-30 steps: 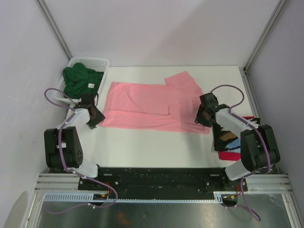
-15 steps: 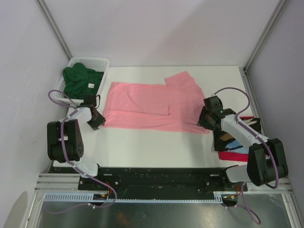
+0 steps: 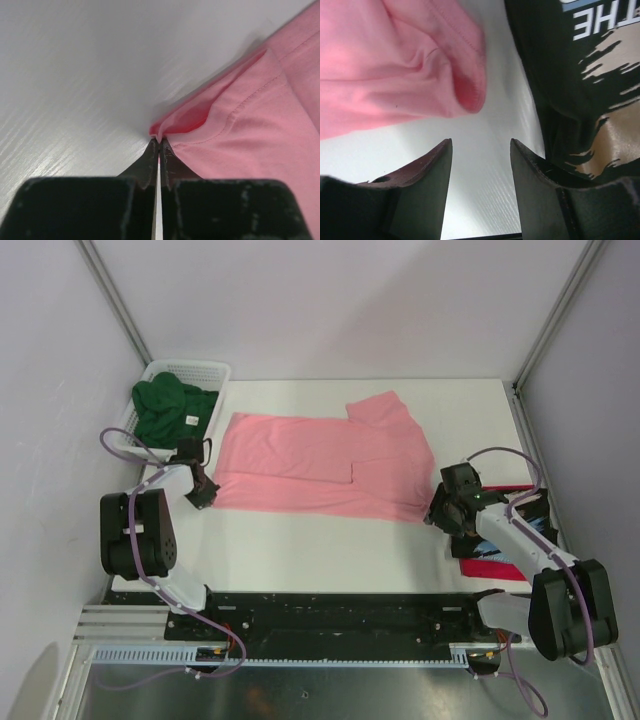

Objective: Fold and stack the t-shirts
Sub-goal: Fold the flattened tshirt in 1/3 of the way

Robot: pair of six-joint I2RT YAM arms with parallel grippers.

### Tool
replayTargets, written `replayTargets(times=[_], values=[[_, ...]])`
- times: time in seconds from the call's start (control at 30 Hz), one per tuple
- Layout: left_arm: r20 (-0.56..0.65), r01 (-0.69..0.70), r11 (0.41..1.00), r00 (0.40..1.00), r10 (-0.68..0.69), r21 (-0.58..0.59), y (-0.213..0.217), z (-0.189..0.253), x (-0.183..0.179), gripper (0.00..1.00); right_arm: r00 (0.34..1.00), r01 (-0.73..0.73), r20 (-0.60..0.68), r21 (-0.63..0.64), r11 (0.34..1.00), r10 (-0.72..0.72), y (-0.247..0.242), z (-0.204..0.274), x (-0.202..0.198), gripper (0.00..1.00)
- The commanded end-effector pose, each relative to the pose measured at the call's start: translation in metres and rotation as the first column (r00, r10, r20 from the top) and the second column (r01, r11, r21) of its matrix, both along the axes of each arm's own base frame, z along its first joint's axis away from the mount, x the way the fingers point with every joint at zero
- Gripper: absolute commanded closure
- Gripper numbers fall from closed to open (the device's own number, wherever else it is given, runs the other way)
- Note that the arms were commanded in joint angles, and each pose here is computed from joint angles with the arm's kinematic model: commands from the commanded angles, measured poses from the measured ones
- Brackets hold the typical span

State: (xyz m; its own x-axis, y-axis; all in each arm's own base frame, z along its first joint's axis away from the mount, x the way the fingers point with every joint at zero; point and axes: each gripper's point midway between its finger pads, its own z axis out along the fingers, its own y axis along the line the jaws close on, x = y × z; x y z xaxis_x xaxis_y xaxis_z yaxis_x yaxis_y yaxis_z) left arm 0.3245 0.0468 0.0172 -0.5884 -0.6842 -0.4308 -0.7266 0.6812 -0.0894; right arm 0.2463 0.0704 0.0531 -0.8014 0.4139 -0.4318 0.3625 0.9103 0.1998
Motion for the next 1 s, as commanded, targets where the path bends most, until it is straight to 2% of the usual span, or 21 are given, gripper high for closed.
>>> replayTargets(times=[0.0,0.33,0.53,0.57,0.67,0.77,0.97], values=[[0.027,-0.046,0.997,0.999,0.044,0.066,0.014,0.01,0.004,1.0,0.996,0.062,0.057,0.001,0.998,-0.062,-0.008,0.005,0.012,0.46],[0.029,-0.039,0.997,0.999,0.037,0.065,0.014,0.011,0.004,1.0,0.996,0.067,0.052,0.012,0.998,-0.067,-0.001,-0.017,0.034,0.48],[0.025,-0.036,0.997,0.999,0.035,0.065,0.013,0.011,0.001,1.0,0.997,0.081,0.01,-0.002,0.997,-0.081,-0.002,-0.035,0.035,0.55],[0.024,-0.037,0.997,0.999,0.035,0.065,0.013,0.011,0.0,1.0,0.997,0.081,0.01,0.002,0.997,-0.081,-0.001,-0.037,0.037,0.58],[0.017,-0.034,0.997,0.999,0.033,0.07,0.014,0.011,-0.002,1.0,0.997,0.078,-0.005,0.008,0.997,-0.078,0.001,-0.04,0.037,0.81],[0.009,-0.034,0.996,0.999,0.033,0.081,0.015,0.013,-0.008,1.0,0.996,0.09,-0.021,-0.014,0.996,-0.09,-0.005,-0.034,0.031,0.96],[-0.026,-0.052,0.99,0.998,0.056,0.133,0.022,0.019,-0.043,1.0,0.989,0.139,-0.058,0.022,0.99,-0.138,-0.013,-0.008,0.001,1.0]])
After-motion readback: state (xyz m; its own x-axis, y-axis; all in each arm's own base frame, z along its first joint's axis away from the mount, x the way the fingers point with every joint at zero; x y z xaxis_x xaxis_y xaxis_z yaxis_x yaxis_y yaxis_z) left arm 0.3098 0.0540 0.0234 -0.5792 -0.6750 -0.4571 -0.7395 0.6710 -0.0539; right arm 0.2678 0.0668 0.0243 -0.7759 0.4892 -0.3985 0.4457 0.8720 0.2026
